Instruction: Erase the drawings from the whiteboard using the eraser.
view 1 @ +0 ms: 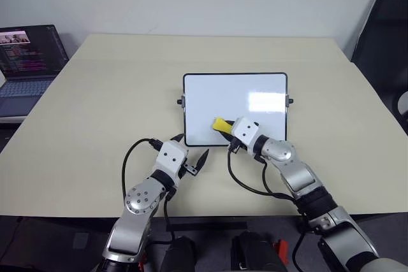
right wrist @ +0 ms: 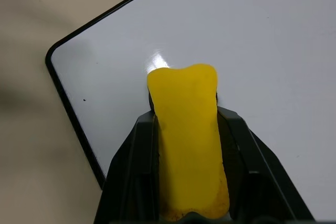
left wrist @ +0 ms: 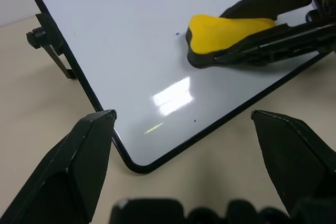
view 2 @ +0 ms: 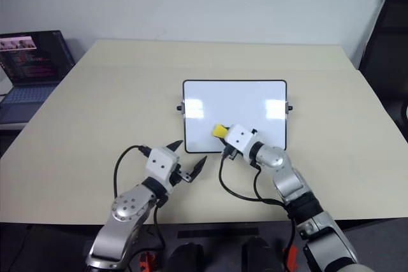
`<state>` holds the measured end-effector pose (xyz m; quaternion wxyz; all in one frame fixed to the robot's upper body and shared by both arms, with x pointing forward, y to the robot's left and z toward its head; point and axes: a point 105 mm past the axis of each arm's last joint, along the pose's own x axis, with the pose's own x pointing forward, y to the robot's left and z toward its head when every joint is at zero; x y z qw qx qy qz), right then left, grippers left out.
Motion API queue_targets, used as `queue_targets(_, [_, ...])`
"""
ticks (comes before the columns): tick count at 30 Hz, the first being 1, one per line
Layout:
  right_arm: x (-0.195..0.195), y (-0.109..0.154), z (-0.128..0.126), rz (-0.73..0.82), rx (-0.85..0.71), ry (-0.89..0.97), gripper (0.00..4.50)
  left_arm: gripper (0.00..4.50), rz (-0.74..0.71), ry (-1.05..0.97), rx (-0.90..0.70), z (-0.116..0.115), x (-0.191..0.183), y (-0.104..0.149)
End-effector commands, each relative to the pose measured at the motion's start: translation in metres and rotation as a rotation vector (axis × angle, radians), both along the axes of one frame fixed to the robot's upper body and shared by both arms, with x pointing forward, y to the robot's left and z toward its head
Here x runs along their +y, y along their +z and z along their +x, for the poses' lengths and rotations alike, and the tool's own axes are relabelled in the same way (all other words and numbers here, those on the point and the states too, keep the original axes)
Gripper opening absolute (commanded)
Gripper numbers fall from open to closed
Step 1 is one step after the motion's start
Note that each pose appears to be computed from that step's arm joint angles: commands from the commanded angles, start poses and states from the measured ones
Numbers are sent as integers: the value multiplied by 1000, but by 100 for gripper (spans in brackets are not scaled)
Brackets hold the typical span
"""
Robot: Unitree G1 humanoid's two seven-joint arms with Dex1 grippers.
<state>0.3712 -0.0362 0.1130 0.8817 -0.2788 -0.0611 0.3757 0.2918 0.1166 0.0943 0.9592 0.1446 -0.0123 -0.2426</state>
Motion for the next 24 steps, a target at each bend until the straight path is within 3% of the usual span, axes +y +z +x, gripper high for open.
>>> queue_targets(1, [-33,25,31,39,-98,-201,113,450,-20,-24,-60,0,-6,17])
queue_targets(6, [-16,29,25,57,-116,-134,113,450,-22,-34,-59,1,-9,17])
queue_targets(15, [-4,-24,-18,-48,89,70,113,450,-21,-28,-62,2,-7,18])
queue_targets(24, [-26,29,6,112,-47,-83,113,450,-21,-46,-71,6,-10,20])
